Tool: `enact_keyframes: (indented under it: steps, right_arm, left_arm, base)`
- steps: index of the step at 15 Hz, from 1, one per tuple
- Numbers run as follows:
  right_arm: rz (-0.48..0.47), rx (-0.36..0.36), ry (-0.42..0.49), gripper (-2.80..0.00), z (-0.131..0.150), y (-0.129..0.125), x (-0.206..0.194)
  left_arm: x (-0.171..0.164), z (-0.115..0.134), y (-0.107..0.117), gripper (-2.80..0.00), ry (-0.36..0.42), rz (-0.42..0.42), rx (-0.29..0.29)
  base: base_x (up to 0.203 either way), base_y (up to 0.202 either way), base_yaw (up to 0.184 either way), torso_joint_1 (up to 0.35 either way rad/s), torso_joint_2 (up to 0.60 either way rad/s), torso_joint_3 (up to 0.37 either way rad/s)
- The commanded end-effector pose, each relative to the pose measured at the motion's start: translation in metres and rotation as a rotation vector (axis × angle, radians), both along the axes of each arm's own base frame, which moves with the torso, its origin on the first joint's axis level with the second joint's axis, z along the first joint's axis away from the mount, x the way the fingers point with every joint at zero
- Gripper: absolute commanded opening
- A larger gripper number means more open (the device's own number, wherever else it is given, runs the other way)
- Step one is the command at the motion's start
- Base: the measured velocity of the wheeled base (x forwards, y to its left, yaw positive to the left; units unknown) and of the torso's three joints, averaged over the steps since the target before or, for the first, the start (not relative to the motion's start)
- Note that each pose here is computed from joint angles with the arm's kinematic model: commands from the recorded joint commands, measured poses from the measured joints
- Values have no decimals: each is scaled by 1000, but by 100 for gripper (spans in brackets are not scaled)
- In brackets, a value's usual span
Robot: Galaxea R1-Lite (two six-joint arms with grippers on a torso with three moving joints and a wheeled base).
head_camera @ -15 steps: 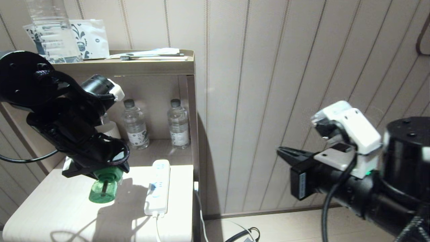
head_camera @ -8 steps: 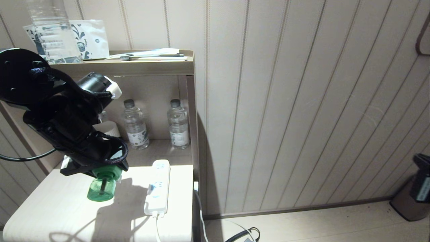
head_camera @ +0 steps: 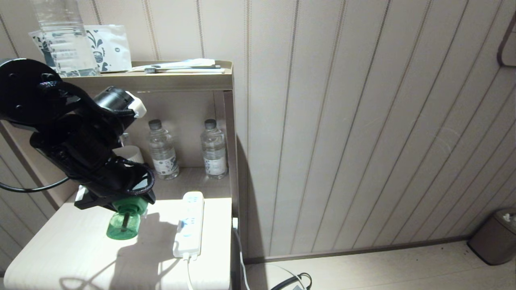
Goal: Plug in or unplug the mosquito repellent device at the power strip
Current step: Place the mosquito repellent liquid on the table
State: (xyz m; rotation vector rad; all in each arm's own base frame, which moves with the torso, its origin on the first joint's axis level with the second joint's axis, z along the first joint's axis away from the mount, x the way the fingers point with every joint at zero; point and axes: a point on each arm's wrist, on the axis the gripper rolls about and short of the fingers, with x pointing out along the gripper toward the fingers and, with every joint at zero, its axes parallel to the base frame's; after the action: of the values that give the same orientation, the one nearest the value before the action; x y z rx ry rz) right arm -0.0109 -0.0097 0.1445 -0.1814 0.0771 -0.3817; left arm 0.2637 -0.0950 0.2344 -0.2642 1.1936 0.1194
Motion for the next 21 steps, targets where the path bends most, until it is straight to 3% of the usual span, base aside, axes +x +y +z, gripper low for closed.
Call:
enact_keyframes:
  steps: [1,3,6,7,12,21]
  right_arm:
    - [222,-12,-108,-280,-20,5,-19]
    - [414,1,-75,-280,-40,10,-17]
    - [472,79,-51,-280,-57,11,-18]
    - [471,109,-53,-280,-57,11,-18]
    - [381,123,-65,-280,-69,9,-12]
    - [381,155,-56,-280,-71,9,-12]
  left_arm:
    - [0,-2,0,-280,12,4,3]
    - [0,-2,0,-280,12,2,4]
    - [2,-4,-1,-280,2,1,-2]
    - [2,-3,-1,-280,2,-1,-5]
    - [0,0,0,-280,-10,1,-9]
    - [1,-3,-1,-280,6,-7,-18]
  base:
    - [0,0,0,0,0,0]
    - [0,0,0,0,0,0]
    - [0,0,0,0,0,0]
    - [0,0,0,0,0,0]
    - [0,0,0,0,0,0]
    - [0,0,0,0,0,0]
